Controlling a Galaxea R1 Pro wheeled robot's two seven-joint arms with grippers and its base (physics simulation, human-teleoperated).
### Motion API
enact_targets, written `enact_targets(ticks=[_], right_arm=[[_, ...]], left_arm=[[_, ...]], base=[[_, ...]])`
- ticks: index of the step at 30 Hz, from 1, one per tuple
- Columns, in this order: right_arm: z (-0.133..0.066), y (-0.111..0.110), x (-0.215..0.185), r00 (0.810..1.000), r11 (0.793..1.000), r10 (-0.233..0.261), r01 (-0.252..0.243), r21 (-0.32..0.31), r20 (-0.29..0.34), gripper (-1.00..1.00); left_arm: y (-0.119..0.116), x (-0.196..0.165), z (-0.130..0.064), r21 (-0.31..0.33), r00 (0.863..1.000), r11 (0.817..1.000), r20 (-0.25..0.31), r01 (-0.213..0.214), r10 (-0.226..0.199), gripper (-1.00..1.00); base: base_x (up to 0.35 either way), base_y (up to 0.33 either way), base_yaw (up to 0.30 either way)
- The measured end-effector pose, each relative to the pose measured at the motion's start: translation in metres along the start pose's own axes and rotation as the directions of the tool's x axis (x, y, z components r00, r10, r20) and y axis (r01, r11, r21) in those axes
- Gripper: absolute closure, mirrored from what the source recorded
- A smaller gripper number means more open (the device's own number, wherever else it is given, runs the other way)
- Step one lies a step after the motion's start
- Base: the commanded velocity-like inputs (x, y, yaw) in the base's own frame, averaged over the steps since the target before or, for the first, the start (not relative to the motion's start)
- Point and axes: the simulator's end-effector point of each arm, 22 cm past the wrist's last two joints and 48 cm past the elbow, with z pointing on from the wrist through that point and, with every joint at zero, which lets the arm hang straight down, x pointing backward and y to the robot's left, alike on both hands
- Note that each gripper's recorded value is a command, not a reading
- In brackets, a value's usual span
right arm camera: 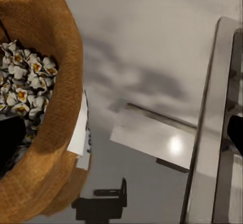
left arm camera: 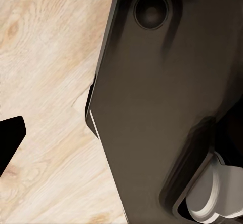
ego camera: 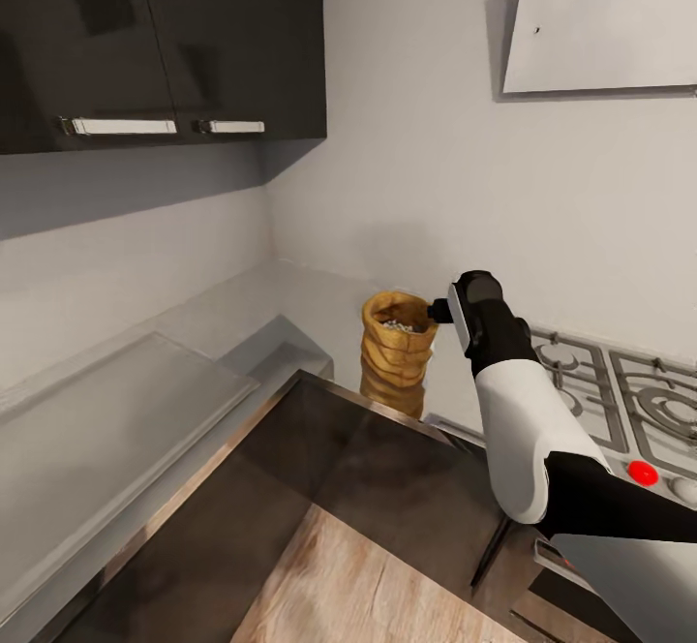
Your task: In the kitchen, take the popcorn bag from the countertop, put it into the microwave, and heat it until the popcorn is cooked so the cooked popcorn ends up inside the bag.
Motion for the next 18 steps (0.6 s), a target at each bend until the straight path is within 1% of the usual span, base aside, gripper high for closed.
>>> enact_targets(ticks=[6, 8, 14, 18], right_arm=[[-0.0001, -0.0006, 0.0002, 1.0, 1.0, 0.001, -0.001, 0.004, -0.001, -1.0], [-0.0001, 0.0007, 0.0003, 1.0, 1.0, 0.006, -0.006, -0.002, -0.001, -1.0], [0.0, 0.0028, -0.0007, 1.0, 1.0, 0.016, -0.016, -0.013, 0.003, -1.0], [0.0, 0.0026, -0.002, 1.0, 1.0, 0.017, -0.017, -0.012, 0.009, -1.0]], left_arm=[[-0.0003, 0.0, 0.0, 0.001, 1.0, 1.0, 0.0, 0.0, 0.0, -1.0], [-0.0007, 0.0001, 0.0, 0.002, 1.0, 1.0, 0.0, 0.0, 0.0, -1.0], [-0.0002, 0.0003, 0.0, 0.001, 1.0, 1.0, 0.0, 0.0, 0.0, -1.0], [-0.0003, 0.0, 0.0, 0.001, 1.0, 1.0, 0.0, 0.0, 0.0, -1.0]], base=[[0.0, 0.017, -0.004], [0.0, 0.162, 0.0], [0.0, 0.247, 0.0], [0.0, 0.057, 0.0]])
